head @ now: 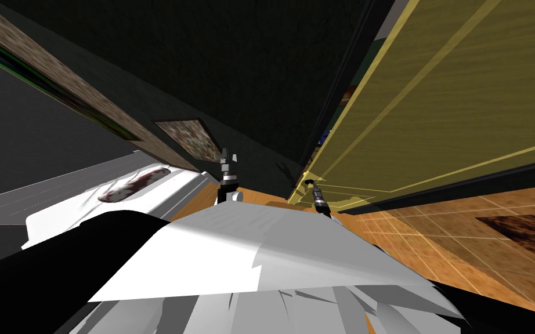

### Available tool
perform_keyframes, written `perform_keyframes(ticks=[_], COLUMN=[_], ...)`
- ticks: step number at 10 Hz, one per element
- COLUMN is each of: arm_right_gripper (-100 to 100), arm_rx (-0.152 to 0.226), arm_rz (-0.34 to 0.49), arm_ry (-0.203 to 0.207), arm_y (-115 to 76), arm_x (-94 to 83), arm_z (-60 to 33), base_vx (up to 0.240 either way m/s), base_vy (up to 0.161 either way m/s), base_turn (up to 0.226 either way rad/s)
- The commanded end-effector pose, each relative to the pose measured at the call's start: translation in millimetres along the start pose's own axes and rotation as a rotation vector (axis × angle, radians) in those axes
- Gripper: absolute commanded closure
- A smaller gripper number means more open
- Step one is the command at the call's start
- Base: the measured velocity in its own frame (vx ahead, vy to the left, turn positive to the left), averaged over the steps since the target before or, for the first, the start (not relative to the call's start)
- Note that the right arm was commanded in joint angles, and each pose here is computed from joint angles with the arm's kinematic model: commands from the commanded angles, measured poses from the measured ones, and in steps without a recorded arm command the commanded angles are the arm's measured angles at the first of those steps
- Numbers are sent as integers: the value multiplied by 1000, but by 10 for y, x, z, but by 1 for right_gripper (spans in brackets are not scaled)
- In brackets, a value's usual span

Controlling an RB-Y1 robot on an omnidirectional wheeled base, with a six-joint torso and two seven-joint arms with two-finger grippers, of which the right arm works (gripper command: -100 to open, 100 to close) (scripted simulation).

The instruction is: Pull the door open

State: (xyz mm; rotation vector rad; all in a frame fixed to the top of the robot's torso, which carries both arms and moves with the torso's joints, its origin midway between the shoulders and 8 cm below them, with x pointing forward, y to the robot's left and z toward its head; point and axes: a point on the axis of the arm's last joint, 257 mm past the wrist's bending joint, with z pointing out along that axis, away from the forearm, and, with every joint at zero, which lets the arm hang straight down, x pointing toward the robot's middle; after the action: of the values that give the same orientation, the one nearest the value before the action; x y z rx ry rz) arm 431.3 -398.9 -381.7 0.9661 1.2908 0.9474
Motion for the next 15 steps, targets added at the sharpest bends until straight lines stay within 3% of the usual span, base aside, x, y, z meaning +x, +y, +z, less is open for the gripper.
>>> perform_keyframes(ticks=[1,3,15], arm_right_gripper=[100,100,100], arm_rx=[-5,-2,1], arm_rz=[14,98,408], arm_ry=[13,3,-27], arm_y=[29,29,24], arm_x=[108,101,81], arm_z=[7,23,68], base_vx=[0,-27,-33], base_vy=[0,-20,-19], base_turn=[0,70,46])
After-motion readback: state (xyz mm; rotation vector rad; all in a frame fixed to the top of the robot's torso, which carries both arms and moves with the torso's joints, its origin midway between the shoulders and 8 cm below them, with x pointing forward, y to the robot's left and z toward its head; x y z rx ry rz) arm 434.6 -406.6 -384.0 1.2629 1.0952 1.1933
